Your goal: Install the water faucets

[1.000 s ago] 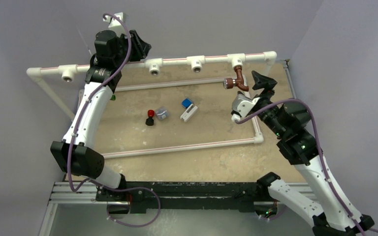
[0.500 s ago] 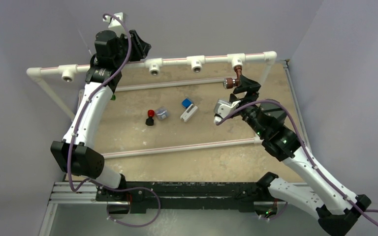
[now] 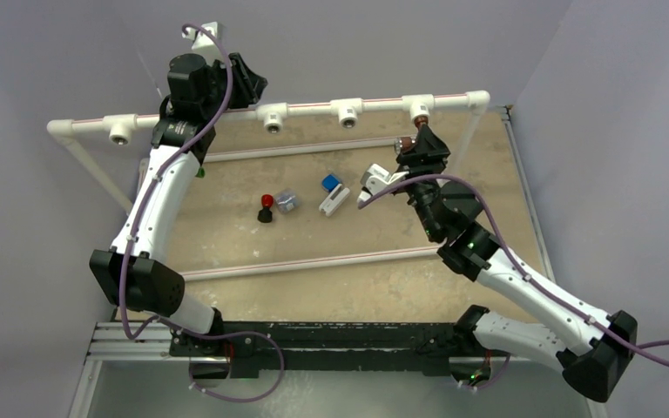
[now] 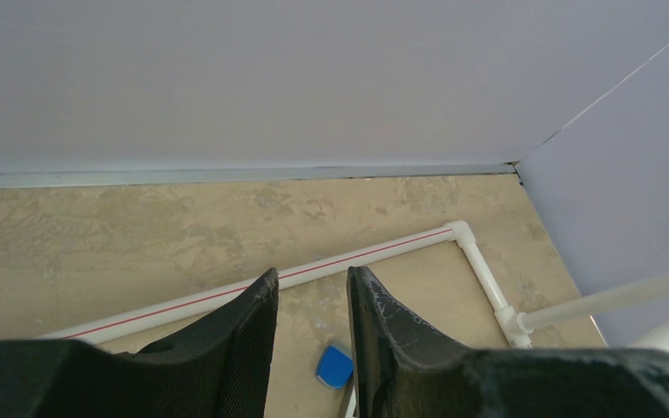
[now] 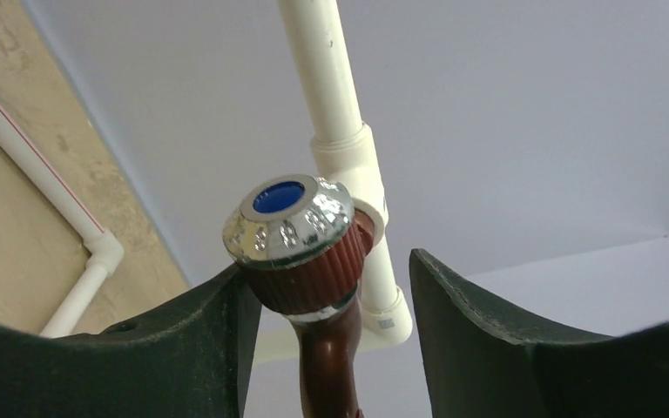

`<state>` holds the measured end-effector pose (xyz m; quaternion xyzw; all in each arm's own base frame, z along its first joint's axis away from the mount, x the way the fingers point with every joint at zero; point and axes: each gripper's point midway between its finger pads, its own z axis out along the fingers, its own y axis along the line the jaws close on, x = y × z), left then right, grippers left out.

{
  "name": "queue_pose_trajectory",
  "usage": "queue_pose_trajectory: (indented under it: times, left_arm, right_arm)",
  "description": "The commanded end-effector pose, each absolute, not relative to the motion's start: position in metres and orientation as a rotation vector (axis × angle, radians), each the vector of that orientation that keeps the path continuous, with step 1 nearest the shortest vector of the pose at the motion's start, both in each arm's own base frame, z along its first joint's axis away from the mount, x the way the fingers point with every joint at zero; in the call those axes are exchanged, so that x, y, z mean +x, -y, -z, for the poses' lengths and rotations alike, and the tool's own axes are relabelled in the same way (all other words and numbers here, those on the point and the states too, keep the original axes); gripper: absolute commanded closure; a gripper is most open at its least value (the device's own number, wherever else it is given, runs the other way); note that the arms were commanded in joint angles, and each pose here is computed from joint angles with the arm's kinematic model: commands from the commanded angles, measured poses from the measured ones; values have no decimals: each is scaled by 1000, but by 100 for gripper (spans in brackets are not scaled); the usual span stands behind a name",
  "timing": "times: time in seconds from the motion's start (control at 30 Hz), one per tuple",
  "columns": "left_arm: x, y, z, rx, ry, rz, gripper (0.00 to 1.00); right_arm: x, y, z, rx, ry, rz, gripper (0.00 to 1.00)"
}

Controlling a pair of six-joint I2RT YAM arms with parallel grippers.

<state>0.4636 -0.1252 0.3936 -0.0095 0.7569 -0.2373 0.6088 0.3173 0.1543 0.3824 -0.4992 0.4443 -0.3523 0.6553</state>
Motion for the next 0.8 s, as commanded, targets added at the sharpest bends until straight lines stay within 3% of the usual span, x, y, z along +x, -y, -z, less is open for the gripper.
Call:
queue_pose_trajectory:
  times: [0.0,0.13,0.3,0.47,0.77]
  left_arm:
    - [457,124,-378,-6,-1803,538,66]
    - [457,123,-378,-5,-1803,535,66]
    - [458,124,-378,-4,-1803,536,66]
    - [457,124,-379,-1,-1801,540,66]
    - [451,128,-383,16,-1794,565,66]
  right_arm:
    - [316,-152,-403,-1012,-991,829,41]
    - [320,-153,-392,-985,-1045,813,58]
    - [321,-155,-374,-900,-1135,749,99]
    - [324,-161,-356,-715,-1257,568,100]
    - [321,-199,-340,-336,-1361,-20,100]
